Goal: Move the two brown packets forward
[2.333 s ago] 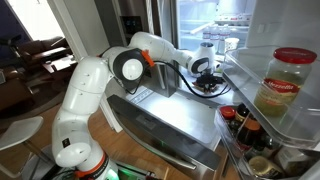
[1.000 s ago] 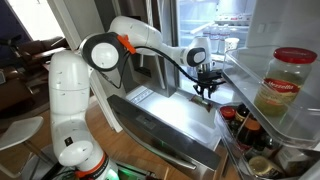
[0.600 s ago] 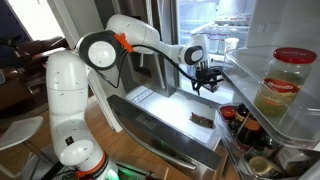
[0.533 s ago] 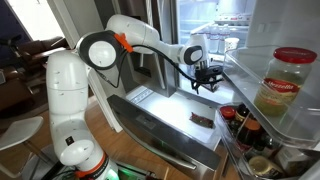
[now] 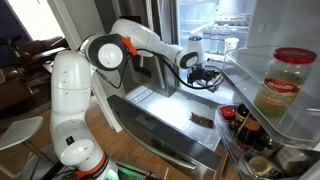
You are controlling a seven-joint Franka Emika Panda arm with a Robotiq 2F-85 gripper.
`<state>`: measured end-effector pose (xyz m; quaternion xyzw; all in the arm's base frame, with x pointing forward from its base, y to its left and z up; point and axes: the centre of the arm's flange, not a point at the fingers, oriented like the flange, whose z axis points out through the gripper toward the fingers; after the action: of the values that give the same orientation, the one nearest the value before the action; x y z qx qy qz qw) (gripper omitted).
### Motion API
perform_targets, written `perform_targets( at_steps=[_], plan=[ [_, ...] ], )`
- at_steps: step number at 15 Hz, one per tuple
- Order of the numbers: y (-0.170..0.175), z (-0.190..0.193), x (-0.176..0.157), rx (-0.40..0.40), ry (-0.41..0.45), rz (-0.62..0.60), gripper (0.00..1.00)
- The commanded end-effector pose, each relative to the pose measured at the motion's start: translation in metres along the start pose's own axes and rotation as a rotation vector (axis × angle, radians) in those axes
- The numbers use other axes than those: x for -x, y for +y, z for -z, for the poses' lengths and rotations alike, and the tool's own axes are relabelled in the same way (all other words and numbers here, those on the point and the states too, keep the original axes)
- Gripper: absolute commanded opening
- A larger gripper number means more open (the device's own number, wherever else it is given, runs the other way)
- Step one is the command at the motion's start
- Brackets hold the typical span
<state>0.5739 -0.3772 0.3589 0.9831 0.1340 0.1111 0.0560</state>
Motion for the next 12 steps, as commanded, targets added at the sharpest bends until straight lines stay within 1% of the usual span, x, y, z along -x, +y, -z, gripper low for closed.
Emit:
perform_targets(
  at_steps=[1,5,6,7,8,10,11,12],
  plan=[
    [0.001,-0.004,-0.003,0.007,0.018,-0.014,1.0],
    [0.005,-0.01,-0.008,0.015,0.033,-0.04,1.0],
    [0.007,-0.01,-0.008,0.023,0.017,-0.037,1.0],
    [0.019,-0.017,-0.015,0.052,0.006,-0.078,1.0],
    [0.03,-0.021,-0.021,0.067,0.026,-0.127,1.0],
    [0.044,-0.022,-0.027,0.06,0.054,-0.161,1.0],
    [0.05,-0.023,-0.03,0.047,0.054,-0.159,1.0],
    [0.055,-0.027,-0.034,0.062,0.063,-0.173,1.0]
  ],
)
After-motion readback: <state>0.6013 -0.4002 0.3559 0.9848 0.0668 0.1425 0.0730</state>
